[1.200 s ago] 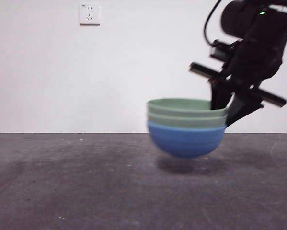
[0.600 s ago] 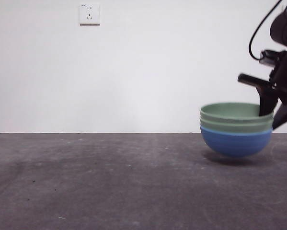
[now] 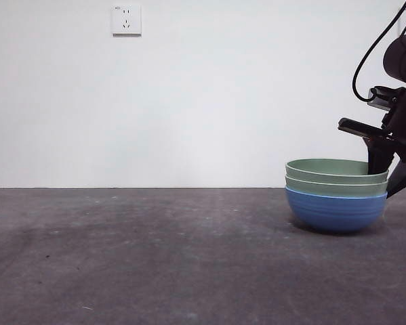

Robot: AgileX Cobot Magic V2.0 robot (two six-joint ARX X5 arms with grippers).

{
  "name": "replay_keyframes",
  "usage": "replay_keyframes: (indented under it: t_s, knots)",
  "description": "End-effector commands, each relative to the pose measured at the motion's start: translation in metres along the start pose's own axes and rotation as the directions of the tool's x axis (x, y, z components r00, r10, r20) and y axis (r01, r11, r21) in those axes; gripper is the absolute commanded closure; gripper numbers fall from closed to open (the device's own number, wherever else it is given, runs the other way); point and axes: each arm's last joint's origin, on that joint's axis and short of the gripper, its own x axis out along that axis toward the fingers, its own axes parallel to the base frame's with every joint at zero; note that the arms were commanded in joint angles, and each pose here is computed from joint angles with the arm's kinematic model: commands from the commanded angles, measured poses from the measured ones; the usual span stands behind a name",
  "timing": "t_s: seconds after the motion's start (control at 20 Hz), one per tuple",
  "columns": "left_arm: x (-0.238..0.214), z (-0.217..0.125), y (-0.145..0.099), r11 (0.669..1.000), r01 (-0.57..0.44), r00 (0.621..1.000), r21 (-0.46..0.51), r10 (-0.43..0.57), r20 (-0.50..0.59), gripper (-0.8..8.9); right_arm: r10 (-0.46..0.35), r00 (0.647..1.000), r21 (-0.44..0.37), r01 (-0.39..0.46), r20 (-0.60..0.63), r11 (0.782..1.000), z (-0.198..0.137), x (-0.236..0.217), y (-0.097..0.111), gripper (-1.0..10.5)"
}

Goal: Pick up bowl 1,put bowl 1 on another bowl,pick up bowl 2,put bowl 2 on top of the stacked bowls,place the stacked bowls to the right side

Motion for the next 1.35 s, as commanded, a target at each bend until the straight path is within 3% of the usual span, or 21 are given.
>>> replay_keyframes:
  t_s: [0.05,0.2,0.35,0.65,1.0,1.35]
  knots:
    - [0.000,-0.001,-0.001,1.000,0.003,1.000,0.010,-0.002,-0.003,4.64,-0.014,0.999,-0.007,0.014,-0.049,1.000,-0.006,0.009,-0.003,7.1]
    - [0.000,-0.001,-0.001,1.000,0.003,1.000,0.010,-0.002,-0.003,4.64,-0.011,0.999,-0.009,0.011,-0.039,1.000,-0.005,0.008,-0.002,6.8]
    - [0.000,-0.001,-0.001,1.000,0.002,1.000,0.010,-0.002,-0.010,4.68,-0.003,1.000,-0.017,0.003,-0.005,1.000,-0.003,-0.002,0.001,5.5]
    - [0.002,-0.001,0.000,0.999,0.001,1.000,0.041,-0.001,-0.020,4.68,0.022,0.995,-0.049,-0.017,0.099,0.999,-0.008,-0.077,0.016,5.4]
    - [0.009,-0.003,0.000,0.996,0.006,0.998,0.090,0.000,-0.069,4.68,0.144,0.988,-0.176,-0.131,0.063,0.976,-0.078,-0.185,0.051,5.4]
    - [0.010,-0.007,0.000,0.994,0.012,0.992,0.109,0.002,-0.126,4.68,0.168,0.985,-0.262,-0.175,-0.048,0.949,-0.133,-0.226,0.058,5.9]
